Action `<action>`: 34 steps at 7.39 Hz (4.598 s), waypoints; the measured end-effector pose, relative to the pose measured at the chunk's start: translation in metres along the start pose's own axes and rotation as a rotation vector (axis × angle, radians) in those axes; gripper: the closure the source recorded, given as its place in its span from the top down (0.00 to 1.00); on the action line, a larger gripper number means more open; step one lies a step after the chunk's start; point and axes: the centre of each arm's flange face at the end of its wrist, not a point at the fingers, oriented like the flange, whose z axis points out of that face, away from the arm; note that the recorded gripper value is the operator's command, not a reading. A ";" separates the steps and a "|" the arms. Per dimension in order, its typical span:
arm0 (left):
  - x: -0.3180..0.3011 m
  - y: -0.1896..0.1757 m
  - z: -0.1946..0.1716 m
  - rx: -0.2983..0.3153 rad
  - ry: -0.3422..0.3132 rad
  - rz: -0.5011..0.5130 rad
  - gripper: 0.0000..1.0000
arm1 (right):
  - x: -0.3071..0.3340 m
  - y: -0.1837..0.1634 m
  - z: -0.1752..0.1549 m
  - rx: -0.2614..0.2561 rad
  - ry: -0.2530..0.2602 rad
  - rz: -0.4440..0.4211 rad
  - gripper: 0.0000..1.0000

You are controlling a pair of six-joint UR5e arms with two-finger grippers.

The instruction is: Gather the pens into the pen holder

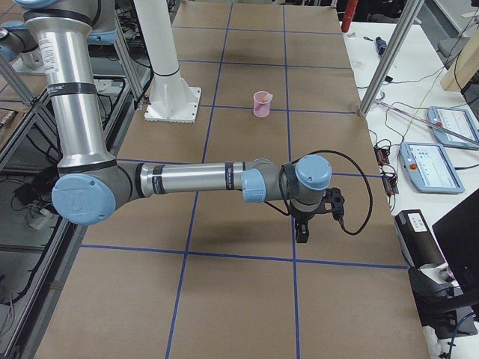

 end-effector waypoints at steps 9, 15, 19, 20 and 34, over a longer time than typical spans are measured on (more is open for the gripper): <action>-0.018 0.010 0.004 -0.043 -0.134 -0.098 1.00 | 0.009 0.003 0.003 -0.008 0.071 0.022 1.00; -0.013 0.010 0.003 -0.038 -0.097 -0.095 1.00 | 0.010 0.007 0.005 -0.066 0.098 0.059 1.00; -0.005 0.014 -0.003 -0.022 -0.083 -0.075 1.00 | 0.008 0.007 0.002 -0.058 0.131 0.024 1.00; -0.003 0.013 -0.004 -0.020 -0.083 -0.072 1.00 | 0.009 0.007 0.003 -0.064 0.130 -0.015 1.00; 0.000 0.007 -0.006 -0.015 -0.104 -0.046 1.00 | 0.008 0.012 0.009 -0.103 0.071 -0.052 1.00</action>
